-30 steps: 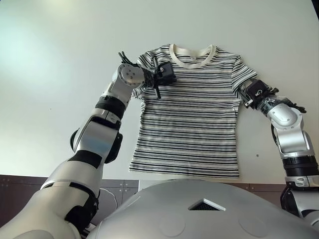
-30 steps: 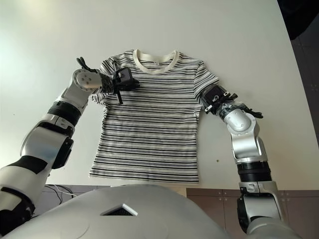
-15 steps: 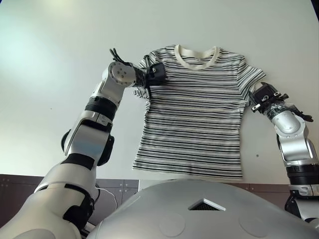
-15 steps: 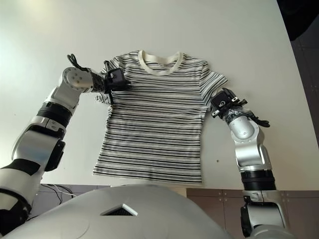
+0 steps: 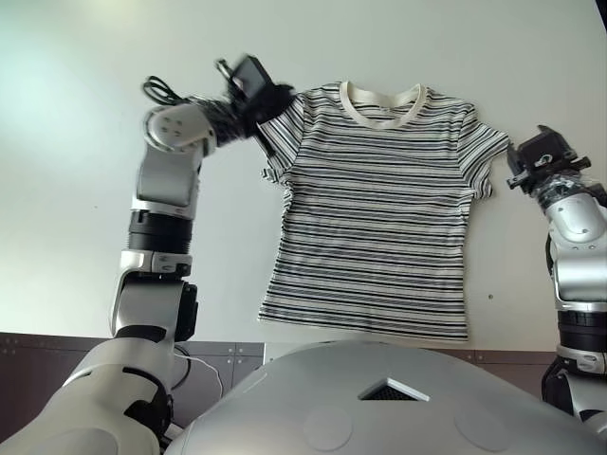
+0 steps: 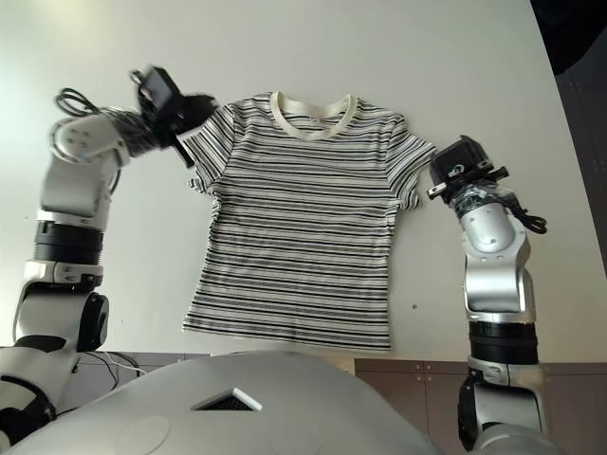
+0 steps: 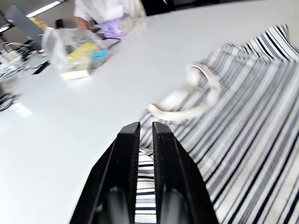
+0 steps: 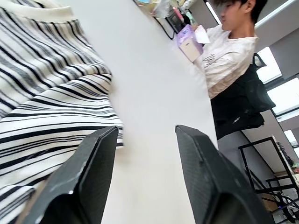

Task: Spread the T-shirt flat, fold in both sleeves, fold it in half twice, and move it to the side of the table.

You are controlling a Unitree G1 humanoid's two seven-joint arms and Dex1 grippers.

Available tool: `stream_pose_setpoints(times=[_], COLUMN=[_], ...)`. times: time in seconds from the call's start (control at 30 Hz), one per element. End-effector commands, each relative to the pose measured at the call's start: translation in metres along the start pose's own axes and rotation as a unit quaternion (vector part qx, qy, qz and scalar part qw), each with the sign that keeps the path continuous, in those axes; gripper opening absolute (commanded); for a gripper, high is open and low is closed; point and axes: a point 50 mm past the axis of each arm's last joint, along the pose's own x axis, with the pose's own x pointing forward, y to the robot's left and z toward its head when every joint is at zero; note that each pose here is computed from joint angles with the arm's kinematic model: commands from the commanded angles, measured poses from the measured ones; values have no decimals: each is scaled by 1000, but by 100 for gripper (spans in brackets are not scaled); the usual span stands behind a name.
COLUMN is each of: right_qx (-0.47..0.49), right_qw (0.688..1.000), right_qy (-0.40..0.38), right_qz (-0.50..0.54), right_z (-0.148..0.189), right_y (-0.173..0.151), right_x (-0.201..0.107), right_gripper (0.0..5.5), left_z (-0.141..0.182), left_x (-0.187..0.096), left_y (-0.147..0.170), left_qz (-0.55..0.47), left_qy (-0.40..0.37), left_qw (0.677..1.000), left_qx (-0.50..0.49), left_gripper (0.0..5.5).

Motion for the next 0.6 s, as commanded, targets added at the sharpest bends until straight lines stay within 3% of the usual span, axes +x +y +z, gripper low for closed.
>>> stream_pose_setpoints(times=[0.03, 0.17, 0.23, 0.37, 0.6], right_qx=[12, 17, 16, 14, 13], right_qw=[1000, 1000, 1000, 1000, 1000], right_qy=[-2, -17, -20, -25, -23], right_qz=[-29, -20, -16, -8, 1], right_z=[-1, 4, 6, 7, 6], right_y=[-17, -14, -14, -12, -8], right_x=[-6, -2, 0, 3, 4], right_gripper=[226, 226, 228, 228, 228], left_z=[-18, -51, -61, -74, -76], left_x=[-32, -33, -30, -23, -5], left_y=[5, -8, -9, 1, 3], left_qz=[99, 129, 134, 173, 140], left_qy=[39, 101, 114, 130, 122], left_qw=[983, 942, 925, 908, 894], left_qx=[-147, -294, -337, -360, -409], left_gripper=[49, 49, 77, 131, 131])
